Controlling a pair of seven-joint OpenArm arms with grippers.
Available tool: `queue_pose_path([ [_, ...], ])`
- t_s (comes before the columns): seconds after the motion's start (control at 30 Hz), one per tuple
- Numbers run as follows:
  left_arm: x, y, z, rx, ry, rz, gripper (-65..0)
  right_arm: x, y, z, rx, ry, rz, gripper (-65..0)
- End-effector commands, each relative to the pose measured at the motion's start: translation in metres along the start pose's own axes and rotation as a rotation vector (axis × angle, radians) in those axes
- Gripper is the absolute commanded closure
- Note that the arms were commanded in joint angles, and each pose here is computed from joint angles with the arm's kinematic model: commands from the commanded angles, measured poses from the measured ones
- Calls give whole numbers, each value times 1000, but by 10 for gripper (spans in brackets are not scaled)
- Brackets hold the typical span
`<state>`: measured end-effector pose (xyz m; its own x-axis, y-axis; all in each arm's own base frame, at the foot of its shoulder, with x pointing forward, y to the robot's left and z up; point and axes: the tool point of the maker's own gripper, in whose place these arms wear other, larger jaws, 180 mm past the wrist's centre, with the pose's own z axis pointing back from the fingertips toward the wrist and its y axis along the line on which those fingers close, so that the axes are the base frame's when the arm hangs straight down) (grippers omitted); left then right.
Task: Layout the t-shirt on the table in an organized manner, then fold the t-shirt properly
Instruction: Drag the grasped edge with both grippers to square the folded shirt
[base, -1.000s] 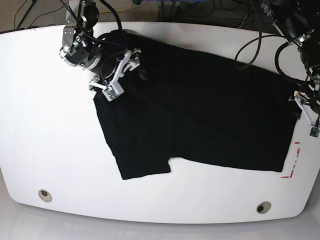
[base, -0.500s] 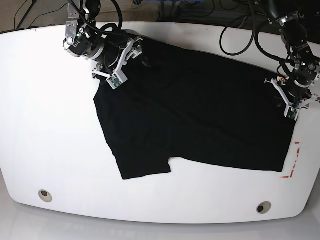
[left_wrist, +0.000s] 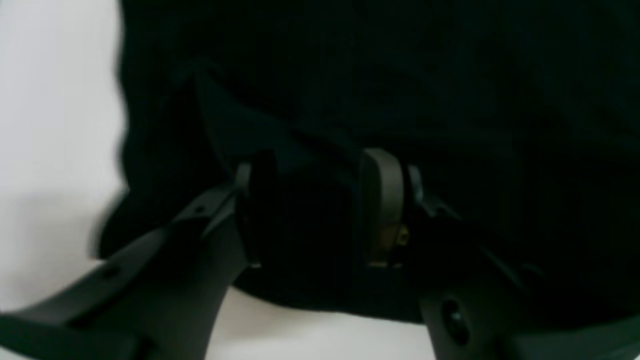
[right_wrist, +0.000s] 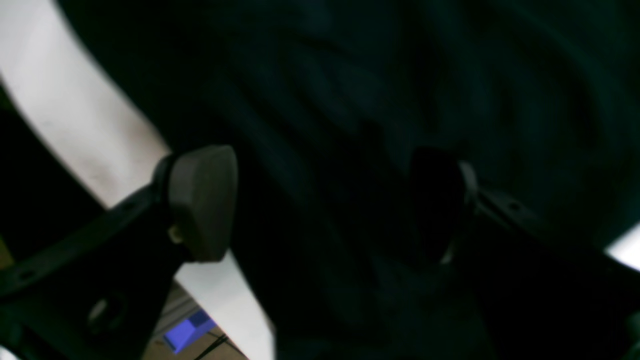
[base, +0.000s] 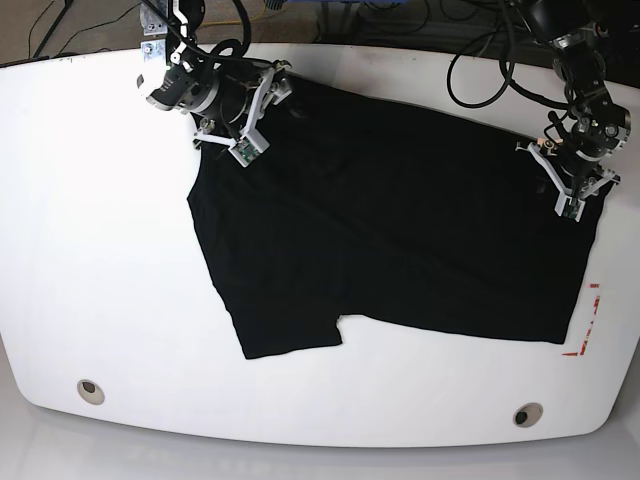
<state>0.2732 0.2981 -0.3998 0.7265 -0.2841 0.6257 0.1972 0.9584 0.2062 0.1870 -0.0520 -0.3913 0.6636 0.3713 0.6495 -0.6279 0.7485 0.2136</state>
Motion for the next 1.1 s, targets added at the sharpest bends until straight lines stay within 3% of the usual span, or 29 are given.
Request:
queue_pose_path([
  [0.0,4,12,0,14,-17,-1,-239,3,0,-1,5,-13,11,-361],
  [0.23,2,8,-6,-8,-46,20,-236,-2,1,-10,24,-36,-21,-52],
  [0.3,-2,7,-8,-12,-39,25,-236,-5,0,-13,29,-33,-34,-19],
  [0.37,-5,6,-9,-16,-29,30,-233,-8,-1,-15,31,-32,-45,-22],
  [0.6,-27,0,-17,-44,24,61,-113,-27,-9,-23,38,-17,-87,-33],
  [1.07,-62,-9,1,-45,95,33,-111,-65,-35,-5,-14,32,-116,-32],
])
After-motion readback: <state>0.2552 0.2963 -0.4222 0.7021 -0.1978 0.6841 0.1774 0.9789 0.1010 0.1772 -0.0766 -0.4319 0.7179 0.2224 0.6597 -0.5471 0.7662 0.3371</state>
